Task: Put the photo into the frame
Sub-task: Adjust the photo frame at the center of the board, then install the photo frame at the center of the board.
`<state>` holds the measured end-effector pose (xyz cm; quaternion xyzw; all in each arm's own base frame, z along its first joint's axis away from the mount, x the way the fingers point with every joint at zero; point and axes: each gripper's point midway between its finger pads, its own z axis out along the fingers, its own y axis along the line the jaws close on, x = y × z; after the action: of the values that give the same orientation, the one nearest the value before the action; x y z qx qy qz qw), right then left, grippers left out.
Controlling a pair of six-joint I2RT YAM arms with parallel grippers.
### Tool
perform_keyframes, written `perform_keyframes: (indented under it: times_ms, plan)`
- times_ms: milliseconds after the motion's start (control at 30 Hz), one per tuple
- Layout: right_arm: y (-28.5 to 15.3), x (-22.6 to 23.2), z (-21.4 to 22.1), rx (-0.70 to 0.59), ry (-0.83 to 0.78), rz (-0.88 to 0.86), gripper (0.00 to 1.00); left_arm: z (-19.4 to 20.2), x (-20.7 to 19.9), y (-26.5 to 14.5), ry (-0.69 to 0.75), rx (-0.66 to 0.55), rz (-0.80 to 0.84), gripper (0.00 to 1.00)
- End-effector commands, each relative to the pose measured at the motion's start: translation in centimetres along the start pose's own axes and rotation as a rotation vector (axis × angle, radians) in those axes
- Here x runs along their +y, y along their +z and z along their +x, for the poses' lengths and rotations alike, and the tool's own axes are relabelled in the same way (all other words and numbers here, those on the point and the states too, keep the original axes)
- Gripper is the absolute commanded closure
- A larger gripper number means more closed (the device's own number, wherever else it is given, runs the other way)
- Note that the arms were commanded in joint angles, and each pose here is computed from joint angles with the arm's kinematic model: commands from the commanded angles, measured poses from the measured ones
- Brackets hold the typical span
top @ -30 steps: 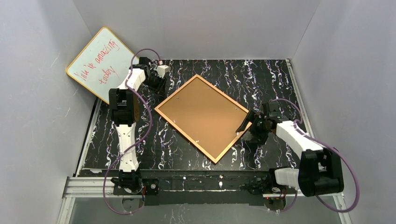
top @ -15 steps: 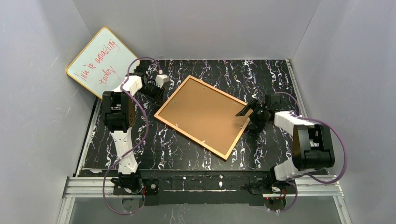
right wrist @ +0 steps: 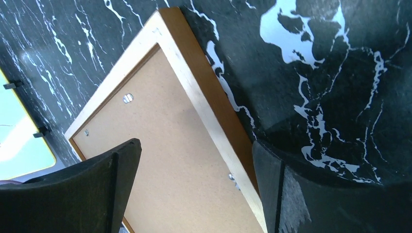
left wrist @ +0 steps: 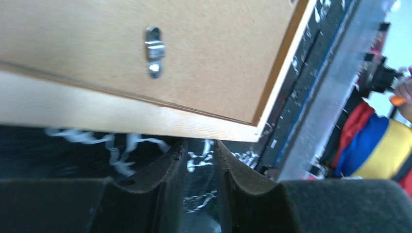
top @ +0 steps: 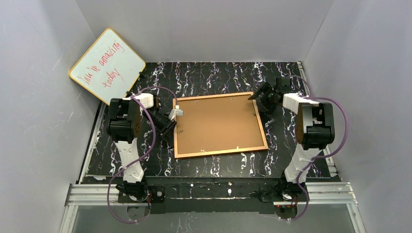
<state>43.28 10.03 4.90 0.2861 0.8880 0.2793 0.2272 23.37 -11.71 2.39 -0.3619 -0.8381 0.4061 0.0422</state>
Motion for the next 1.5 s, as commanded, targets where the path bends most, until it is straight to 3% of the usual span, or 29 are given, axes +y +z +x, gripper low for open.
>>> perform_keyframes:
  times_ms: [0,133,233,300,467,633,933,1200,1467]
  plan:
    - [-1.6,1.8,-2.8,-0.070,-0.051,0.024,0.08,0.7,0.0,-1.0,-0.012,0.010,-0.028,0.72]
    - [-5.2,3.9,-4.9,-0.193,-0.084,0.021,0.13,-1.3,1.4,-3.3,-0.101,-0.118,-0.107,0.68]
    - [-7.2,6.1,-3.5,-0.219,-0.110,-0.054,0.16,-2.6,1.9,-3.4,-0.143,-0.184,-0.117,0.60]
    - [-7.7,8.1,-0.9,-0.176,-0.134,-0.122,0.17,-3.2,1.9,-3.1,-0.174,-0.218,-0.092,0.55]
    - [-6.2,13.1,9.6,0.035,-0.224,-0.300,0.18,-4.5,3.2,-2.3,-0.224,-0.253,-0.092,0.55]
    - [-4.5,16.7,18.5,0.200,-0.285,-0.399,0.19,-5.0,4.2,-1.4,-0.249,-0.250,-0.129,0.61]
    - [-1.7,19.8,26.9,0.395,-0.340,-0.455,0.24,-5.0,5.1,-1.0,-0.277,-0.252,-0.159,0.79]
    - [0.8,21.0,31.7,0.529,-0.369,-0.471,0.31,-4.6,5.8,-0.8,-0.303,-0.248,-0.193,0.84]
    - [2.3,20.7,33.7,0.597,-0.380,-0.444,0.33,-4.6,6.0,-1.0,-0.301,-0.250,-0.219,0.84]
